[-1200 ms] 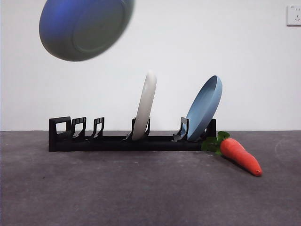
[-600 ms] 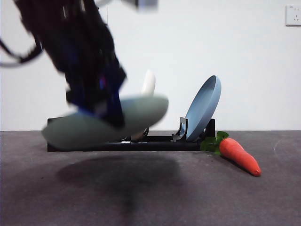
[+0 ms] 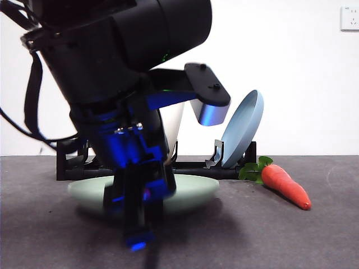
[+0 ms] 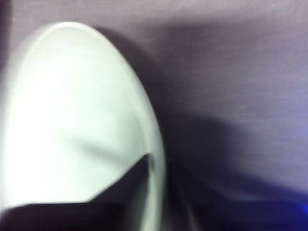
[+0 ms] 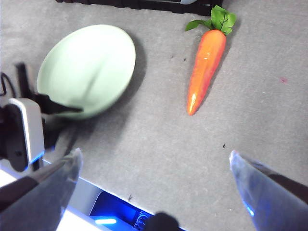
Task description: Take the green plate from the plate rack,put the plate on the table,take the carrot from the table,put the carrot in the plate
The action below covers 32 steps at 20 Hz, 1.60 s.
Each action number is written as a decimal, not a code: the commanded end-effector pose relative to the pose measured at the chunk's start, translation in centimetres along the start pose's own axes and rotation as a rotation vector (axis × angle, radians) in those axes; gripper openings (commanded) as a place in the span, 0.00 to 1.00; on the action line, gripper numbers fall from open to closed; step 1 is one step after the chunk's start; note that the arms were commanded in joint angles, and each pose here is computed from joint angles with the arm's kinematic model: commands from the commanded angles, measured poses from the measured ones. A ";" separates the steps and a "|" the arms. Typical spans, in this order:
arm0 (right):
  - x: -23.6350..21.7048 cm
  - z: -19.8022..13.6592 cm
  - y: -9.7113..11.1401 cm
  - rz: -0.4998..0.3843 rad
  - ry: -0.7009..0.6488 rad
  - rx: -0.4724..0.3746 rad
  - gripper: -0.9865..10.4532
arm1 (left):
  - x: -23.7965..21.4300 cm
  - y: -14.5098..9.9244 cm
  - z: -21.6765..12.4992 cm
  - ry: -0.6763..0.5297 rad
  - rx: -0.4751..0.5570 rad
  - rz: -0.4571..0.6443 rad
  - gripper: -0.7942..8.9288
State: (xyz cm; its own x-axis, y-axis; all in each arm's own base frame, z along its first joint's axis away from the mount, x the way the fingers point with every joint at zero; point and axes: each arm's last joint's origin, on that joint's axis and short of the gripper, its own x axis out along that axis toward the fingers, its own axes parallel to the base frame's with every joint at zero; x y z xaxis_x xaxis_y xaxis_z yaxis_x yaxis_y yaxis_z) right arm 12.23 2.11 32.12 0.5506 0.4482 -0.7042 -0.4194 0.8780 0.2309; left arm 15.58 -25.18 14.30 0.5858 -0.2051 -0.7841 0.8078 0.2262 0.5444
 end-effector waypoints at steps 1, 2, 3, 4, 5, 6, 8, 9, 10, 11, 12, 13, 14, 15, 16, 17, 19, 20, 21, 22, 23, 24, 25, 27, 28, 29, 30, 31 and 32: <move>0.0 0.1 0.0 -0.001 -0.008 0.000 0.66 | 0.5 -0.7 -0.5 0.034 -0.031 -0.031 0.34; 0.0 0.1 0.0 0.000 -0.005 0.002 0.66 | 0.4 -0.6 -0.5 0.031 -0.035 -0.029 0.34; 0.1 0.1 -0.1 0.000 -0.002 0.004 0.66 | 0.2 -0.5 -0.3 0.023 -0.039 -0.025 0.34; 0.1 0.2 -0.1 0.000 0.000 0.005 0.66 | -0.1 -0.2 -0.1 0.014 -0.050 -0.020 0.34; 0.3 0.2 -0.2 0.000 0.003 0.006 0.66 | -0.6 0.2 0.3 0.001 -0.082 -0.014 0.35; 0.5 0.4 -0.3 0.001 0.004 0.007 0.66 | -1.2 0.8 0.8 -0.015 -0.117 -0.008 0.35; 1.1 1.1 -0.7 0.000 -0.002 0.019 0.66 | -3.5 2.5 2.0 -0.074 -0.217 0.007 0.35; 1.6 1.5 -0.9 -0.001 -0.006 0.021 0.66 | -4.8 3.3 2.6 -0.112 -0.261 -0.001 0.35; 2.2 2.0 -1.3 -0.001 -0.012 0.022 0.66 | -6.7 4.4 3.3 -0.166 -0.320 -0.018 0.35; 2.9 2.5 -1.6 -0.001 -0.016 0.025 0.66 | -8.4 5.4 3.7 -0.212 -0.373 -0.034 0.34; 3.9 3.1 -2.0 0.003 -0.016 0.028 0.66 | -10.6 6.5 4.0 -0.271 -0.443 -0.056 0.34; 4.8 3.6 -2.3 0.007 -0.013 0.024 0.66 | -12.3 7.4 4.2 -0.313 -0.497 -0.076 0.34; 6.1 4.2 -2.8 0.010 -0.009 0.022 0.66 | -14.4 8.4 4.2 -0.366 -0.560 -0.096 0.34; 7.4 4.8 -3.2 0.015 -0.004 0.021 0.66 | -16.4 9.3 4.0 -0.412 -0.606 -0.112 0.34; 8.8 5.3 -3.6 0.019 0.002 0.014 0.66 | -18.2 10.0 3.8 -0.455 -0.641 -0.114 0.34; 10.4 5.7 -3.9 0.013 0.008 0.006 0.66 | -20.0 10.7 3.3 -0.496 -0.671 -0.108 0.34; 13.7 6.4 -4.4 -0.025 0.022 -0.020 0.66 | -22.9 11.7 2.3 -0.569 -0.709 -0.098 0.34; 15.3 6.5 -4.6 -0.037 0.032 -0.030 0.66 | -24.0 12.0 1.7 -0.600 -0.722 -0.092 0.34; 16.9 6.6 -4.8 -0.040 0.040 -0.033 0.66 | -24.9 12.2 1.2 -0.630 -0.746 -0.091 0.34; 18.4 6.6 -4.9 -0.052 0.048 -0.039 0.66 | -25.6 12.2 0.6 -0.650 -0.757 -0.090 0.34; 19.9 6.5 -5.0 -0.073 0.057 -0.045 0.66 | -26.2 12.3 0.1 -0.665 -0.763 -0.085 0.34; 21.2 6.3 -5.0 -0.100 0.063 -0.056 0.66 | -26.7 12.3 -0.3 -0.675 -0.779 -0.086 0.34; 22.4 6.2 -5.2 -0.126 0.069 -0.063 0.66 | -27.1 12.3 -0.7 -0.683 -0.790 -0.089 0.34; 24.1 5.9 -5.5 -0.147 0.070 -0.051 0.63 | -27.5 12.3 -1.3 -0.679 -0.797 -0.093 0.34; 24.7 5.7 -5.7 -0.146 0.070 -0.045 0.59 | -27.5 12.2 -1.4 -0.673 -0.811 -0.099 0.34; 25.2 5.6 -5.8 -0.147 0.068 -0.037 0.57 | -27.6 12.2 -1.6 -0.667 -0.812 -0.101 0.34; 25.6 5.5 -6.0 -0.153 0.067 -0.031 0.57 | -27.6 12.1 -1.6 -0.662 -0.811 -0.102 0.34; 25.9 5.4 -6.1 -0.171 0.071 -0.024 0.57 | -27.6 12.1 -1.6 -0.658 -0.810 -0.102 0.34; 26.2 5.2 -6.2 -0.174 0.078 -0.019 0.56 | -27.5 12.1 -1.7 -0.655 -0.809 -0.102 0.34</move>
State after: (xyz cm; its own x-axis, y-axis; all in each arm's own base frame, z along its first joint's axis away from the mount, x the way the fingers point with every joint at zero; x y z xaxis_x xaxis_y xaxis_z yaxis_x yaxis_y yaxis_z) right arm 32.88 9.22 16.07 0.5609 0.2806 -0.7788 -0.3517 0.9325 0.0827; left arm 9.16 -15.19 42.08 0.6338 -0.6801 -0.3685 0.7136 0.6980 -0.0609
